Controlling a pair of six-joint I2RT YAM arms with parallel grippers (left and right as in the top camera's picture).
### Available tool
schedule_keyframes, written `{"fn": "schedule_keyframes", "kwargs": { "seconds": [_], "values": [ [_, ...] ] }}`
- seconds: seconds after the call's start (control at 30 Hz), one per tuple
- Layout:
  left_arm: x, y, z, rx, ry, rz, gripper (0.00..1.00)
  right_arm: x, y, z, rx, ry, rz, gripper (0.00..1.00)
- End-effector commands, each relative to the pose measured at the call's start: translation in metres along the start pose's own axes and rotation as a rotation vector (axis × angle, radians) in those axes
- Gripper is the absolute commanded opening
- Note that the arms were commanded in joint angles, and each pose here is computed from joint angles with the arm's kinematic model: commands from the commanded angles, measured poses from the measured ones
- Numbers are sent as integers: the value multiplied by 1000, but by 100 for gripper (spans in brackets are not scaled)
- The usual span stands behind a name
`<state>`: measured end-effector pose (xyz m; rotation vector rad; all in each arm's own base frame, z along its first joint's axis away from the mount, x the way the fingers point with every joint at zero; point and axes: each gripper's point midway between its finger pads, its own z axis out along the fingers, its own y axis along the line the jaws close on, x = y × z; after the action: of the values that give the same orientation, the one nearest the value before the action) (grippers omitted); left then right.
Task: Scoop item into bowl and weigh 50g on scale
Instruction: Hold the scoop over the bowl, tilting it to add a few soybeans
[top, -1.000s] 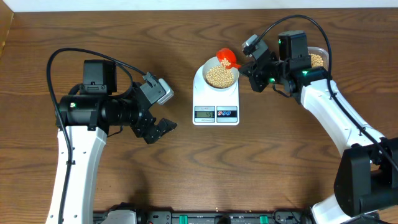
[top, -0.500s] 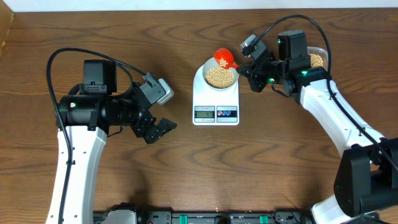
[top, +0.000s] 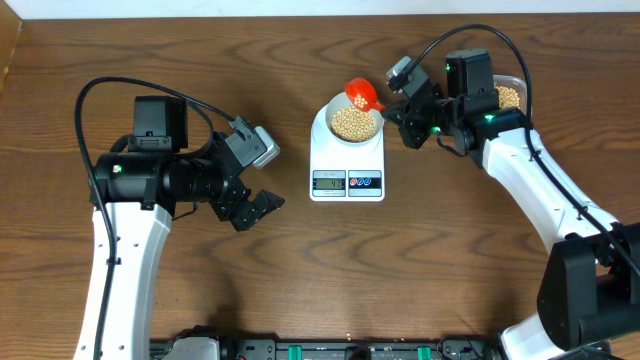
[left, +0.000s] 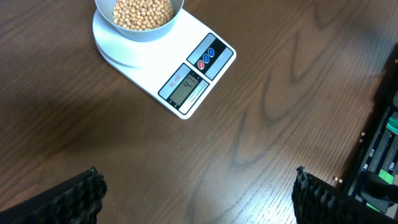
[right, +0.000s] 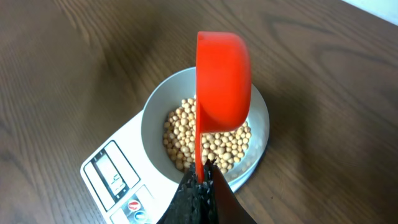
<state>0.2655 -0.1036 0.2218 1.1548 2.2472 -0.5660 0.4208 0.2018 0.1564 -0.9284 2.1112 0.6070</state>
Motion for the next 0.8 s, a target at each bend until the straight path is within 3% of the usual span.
{"fn": "schedule_keyframes", "kwargs": {
  "seconds": [0.0,0.17,0.27,0.77],
  "values": [
    [-5,0,-4,-2,-18,3,98,-1,-2,-6,43,10,-35,1],
    [-5,0,-4,-2,-18,3,98,-14,8,-12,-4,-39,-59,1],
    [-5,0,-4,-2,-18,3,98,-3,-4,-9,62,10,-45,1],
    [-5,0,-4,-2,-18,3,98,-6,5,-7,22,-3,-51,1]
  ]
}}
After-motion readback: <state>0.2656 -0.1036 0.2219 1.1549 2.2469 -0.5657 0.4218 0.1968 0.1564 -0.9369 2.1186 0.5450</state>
